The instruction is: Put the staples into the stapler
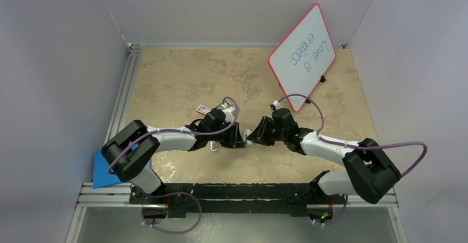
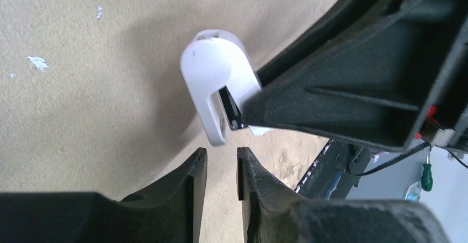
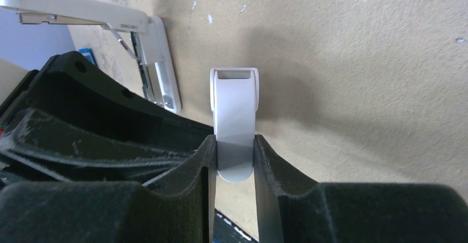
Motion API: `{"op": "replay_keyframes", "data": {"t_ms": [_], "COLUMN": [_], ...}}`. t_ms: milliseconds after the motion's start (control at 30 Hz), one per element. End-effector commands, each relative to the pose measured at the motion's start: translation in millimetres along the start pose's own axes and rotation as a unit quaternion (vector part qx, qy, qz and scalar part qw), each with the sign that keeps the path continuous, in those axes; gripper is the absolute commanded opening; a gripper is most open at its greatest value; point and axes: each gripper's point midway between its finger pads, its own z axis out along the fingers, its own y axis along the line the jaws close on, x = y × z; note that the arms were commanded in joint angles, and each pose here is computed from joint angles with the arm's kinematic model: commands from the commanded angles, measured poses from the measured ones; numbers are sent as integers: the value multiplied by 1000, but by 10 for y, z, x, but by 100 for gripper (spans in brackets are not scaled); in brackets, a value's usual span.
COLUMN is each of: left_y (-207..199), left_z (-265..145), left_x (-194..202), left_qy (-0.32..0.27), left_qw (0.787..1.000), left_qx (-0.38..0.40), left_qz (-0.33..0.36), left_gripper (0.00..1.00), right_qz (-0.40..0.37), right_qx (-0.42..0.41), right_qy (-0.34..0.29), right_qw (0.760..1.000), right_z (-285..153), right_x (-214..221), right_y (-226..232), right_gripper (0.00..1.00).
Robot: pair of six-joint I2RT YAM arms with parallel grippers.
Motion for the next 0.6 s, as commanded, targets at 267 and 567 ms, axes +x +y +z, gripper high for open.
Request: {"op": "replay_keyframes", "data": {"t_ms": [267,567], "left_y": [-36,6], "left_z": [-8,134], "left_x": [-92,-76], "left_qy": [-6,12], "left_qw": [1000,1000], "left_qx": [11,8], "left_qz": [-3,-23], "left_gripper": [29,22], "right_qz": [-29,-31], "right_qx": [-14,-20], "right_qy": [-16,-14], "right_qw": [999,999], "right_z": [89,81], "right_x": [-123,-110], "right_y": [48,55], "right_gripper": [14,14]}}
